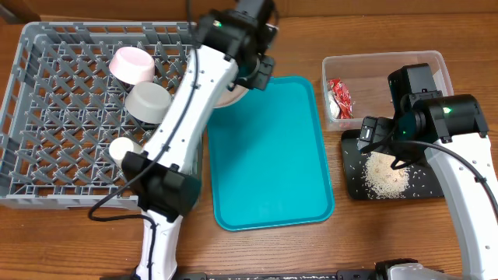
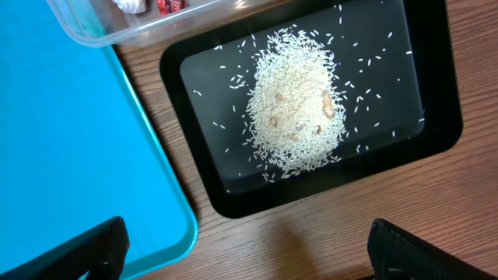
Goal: Sort waste into correct bins and load items into the dishwasher
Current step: 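Stand the pink plate upright in the rack and open the left gripper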
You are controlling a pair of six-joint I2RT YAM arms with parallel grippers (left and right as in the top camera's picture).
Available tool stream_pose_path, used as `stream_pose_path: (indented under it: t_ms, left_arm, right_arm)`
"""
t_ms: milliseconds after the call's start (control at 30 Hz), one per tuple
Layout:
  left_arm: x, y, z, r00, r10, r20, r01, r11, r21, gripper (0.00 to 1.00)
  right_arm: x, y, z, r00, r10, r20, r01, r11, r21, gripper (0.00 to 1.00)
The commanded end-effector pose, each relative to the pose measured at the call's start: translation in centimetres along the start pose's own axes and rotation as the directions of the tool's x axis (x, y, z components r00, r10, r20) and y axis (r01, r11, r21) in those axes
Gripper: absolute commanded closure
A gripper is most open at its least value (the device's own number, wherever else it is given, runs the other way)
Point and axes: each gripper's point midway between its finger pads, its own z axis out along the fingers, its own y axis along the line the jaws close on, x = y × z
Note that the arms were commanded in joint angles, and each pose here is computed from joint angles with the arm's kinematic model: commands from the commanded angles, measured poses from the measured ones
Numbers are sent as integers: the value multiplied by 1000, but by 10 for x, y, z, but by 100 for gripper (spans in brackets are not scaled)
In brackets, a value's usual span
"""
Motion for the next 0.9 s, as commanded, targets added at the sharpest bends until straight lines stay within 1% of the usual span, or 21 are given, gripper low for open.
stream_pose_path:
  t_ms: [0, 33, 67, 100, 167, 233, 367, 533, 733, 867]
  left_arm:
    - [-7, -1, -15, 998, -67, 17, 63, 978, 197, 96]
    - [-8, 0, -18, 997, -70, 19, 63, 967, 245, 96]
    - [-10, 0, -23, 997, -67, 29, 54, 943, 327, 96]
    - [-11, 0, -28, 997, -63, 41, 43, 923, 383, 96]
    - [-14, 7, -36, 995, -77, 59, 42, 891, 452, 96]
    - [-17, 25, -43, 990, -127, 68, 78, 871, 485, 96]
    - [-20, 51, -54, 976, -199, 84, 123, 833, 539, 96]
    - [-20, 71, -67, 965, -239, 111, 127, 790, 600, 96]
    - [-14, 94, -69, 956, -273, 107, 158, 787, 596, 96]
    - [-9, 100, -65, 956, -280, 89, 173, 783, 598, 96]
  right_arm:
    - [-5, -3, -6, 1000, 9, 27, -9, 1000, 5, 0]
    - [-5, -3, -6, 1000, 9, 27, -9, 1000, 6, 0]
    - [-5, -3, -6, 1000, 9, 27, -9, 1000, 6, 0]
    - [-5, -3, -6, 1000, 9, 27, -9, 1000, 6, 0]
    - [-5, -3, -6, 1000, 9, 27, -9, 1000, 6, 0]
    - [-4, -3, -6, 1000, 9, 26, -9, 1000, 6, 0]
    - [-4, -3, -6, 1000, 6, 26, -6, 1000, 6, 0]
    - [-4, -3, -6, 1000, 6, 26, -6, 1000, 6, 0]
    - [-4, -3, -6, 1000, 6, 26, -6, 1000, 6, 0]
    - [-4, -3, -6, 1000, 6, 26, -6, 1000, 6, 0]
